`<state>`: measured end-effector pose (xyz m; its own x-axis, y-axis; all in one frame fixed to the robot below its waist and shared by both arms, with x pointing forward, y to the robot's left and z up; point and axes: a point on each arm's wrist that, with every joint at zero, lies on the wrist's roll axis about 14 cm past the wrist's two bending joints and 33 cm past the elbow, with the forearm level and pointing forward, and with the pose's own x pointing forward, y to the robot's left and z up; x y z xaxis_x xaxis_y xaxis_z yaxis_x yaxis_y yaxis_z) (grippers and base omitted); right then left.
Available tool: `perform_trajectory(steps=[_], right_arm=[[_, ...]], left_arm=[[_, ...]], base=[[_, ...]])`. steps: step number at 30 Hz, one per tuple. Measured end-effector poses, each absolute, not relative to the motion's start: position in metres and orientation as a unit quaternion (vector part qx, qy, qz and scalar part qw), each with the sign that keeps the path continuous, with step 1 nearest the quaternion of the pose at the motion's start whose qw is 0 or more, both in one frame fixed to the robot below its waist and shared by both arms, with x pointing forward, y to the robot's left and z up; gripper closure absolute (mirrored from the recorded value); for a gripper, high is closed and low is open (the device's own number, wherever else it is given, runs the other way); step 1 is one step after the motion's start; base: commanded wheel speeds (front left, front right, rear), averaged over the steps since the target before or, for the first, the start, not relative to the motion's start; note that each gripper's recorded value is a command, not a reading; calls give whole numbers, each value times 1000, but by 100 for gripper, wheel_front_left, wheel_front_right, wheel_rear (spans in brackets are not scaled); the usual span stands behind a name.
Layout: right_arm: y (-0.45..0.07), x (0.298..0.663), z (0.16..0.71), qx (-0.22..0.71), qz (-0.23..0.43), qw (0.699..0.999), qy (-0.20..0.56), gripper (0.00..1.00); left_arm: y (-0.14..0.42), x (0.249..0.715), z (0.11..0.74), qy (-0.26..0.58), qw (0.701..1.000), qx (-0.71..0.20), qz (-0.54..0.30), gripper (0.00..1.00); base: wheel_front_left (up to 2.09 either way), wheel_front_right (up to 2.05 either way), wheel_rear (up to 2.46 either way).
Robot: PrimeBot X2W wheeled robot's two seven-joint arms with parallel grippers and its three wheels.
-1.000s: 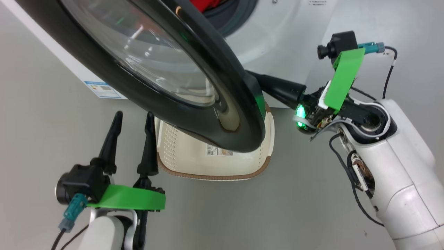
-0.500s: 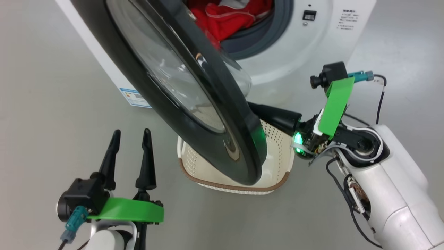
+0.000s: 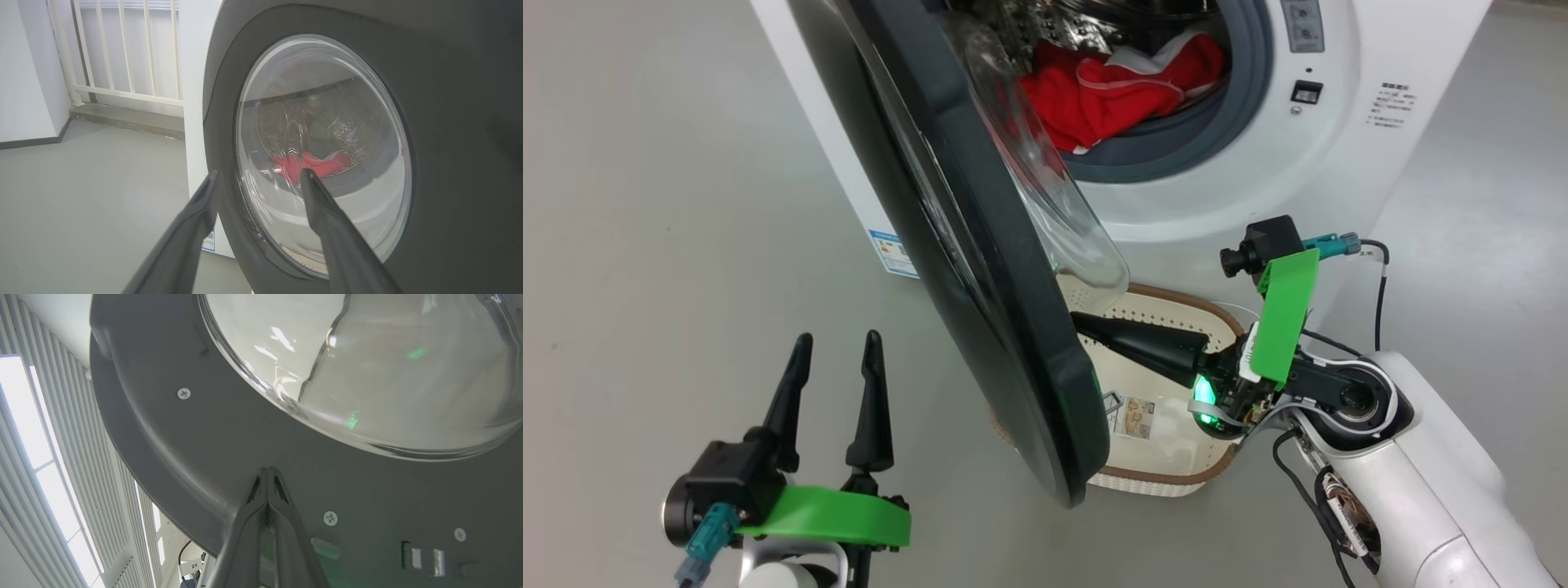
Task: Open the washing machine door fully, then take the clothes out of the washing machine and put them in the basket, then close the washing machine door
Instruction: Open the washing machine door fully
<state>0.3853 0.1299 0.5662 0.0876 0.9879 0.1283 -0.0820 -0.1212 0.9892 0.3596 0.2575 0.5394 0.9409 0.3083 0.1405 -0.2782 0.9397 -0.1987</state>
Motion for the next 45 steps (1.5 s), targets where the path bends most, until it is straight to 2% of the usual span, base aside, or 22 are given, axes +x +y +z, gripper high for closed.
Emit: perform_trajectory(steps=[31,45], right_arm=[[186,315,567,459,583,458,489,100],[193,302,566,446,589,454,499,100]], left_arm=[[298,296,540,-94,965,-87,230,0],[302,288,540,-96,962,-88,238,0]], base=[[0,0,0],[0,0,0]])
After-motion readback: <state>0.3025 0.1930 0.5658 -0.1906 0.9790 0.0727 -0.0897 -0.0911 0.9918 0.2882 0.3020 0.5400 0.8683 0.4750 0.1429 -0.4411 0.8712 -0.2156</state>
